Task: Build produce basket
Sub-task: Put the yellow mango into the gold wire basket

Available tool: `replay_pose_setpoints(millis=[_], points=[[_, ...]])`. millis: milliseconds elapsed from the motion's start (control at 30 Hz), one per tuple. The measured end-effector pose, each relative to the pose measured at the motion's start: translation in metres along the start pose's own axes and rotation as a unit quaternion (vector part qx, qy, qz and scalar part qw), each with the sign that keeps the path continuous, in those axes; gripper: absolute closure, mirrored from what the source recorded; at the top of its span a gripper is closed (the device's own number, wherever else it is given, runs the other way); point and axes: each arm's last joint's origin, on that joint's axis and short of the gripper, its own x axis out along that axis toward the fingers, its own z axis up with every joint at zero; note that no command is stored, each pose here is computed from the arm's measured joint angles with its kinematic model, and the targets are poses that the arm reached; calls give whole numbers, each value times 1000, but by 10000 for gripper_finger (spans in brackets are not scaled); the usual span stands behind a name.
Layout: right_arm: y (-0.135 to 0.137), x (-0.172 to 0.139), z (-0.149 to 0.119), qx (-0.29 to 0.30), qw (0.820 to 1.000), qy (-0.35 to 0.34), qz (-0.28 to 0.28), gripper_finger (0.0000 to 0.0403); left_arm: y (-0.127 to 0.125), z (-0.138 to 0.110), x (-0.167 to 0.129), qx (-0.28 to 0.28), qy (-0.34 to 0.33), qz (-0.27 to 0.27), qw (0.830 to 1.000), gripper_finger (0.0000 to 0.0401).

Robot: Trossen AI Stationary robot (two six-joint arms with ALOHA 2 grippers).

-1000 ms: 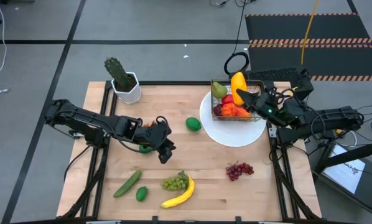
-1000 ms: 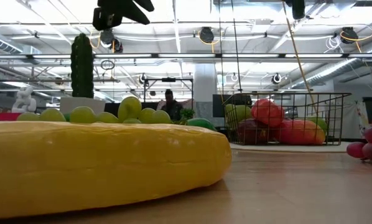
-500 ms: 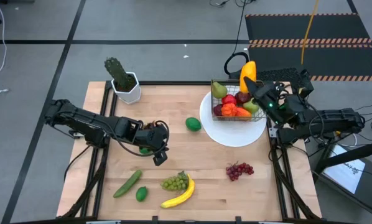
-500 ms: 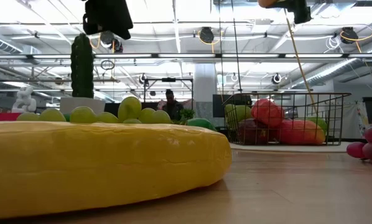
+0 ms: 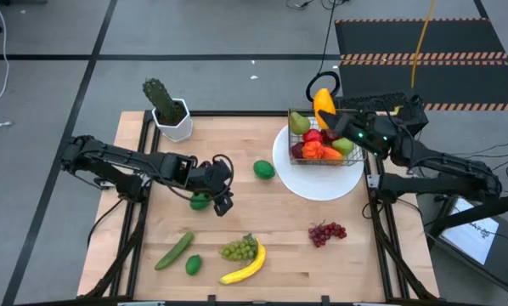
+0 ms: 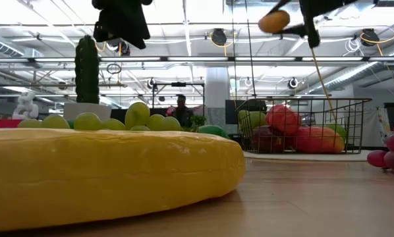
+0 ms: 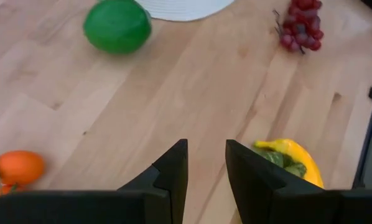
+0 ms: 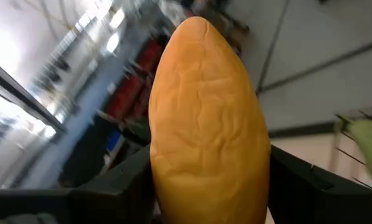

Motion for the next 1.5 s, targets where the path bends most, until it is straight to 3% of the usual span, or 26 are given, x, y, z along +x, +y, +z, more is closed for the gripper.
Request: replay_pose_setpoints(millis=[400,767,1033,1367,1500], points=[[-45,18,32,-48,992,110,-44,172,21,17,3,-51,-16,23,998,293],[-97,41,45,-101,964,224,-100,172,32,25,4,-72,-24,36,996,293],[-125,31,41,-95,931,276,-219,172,32,25,4,-102,-25,35,994,293],[-130,6,39,-135,883,250,-373,172,34,26,4,-122,-35,44,991,293],[-133,3,40,-144,871,249,-399,172,36,27,4,-124,-37,46,991,293]])
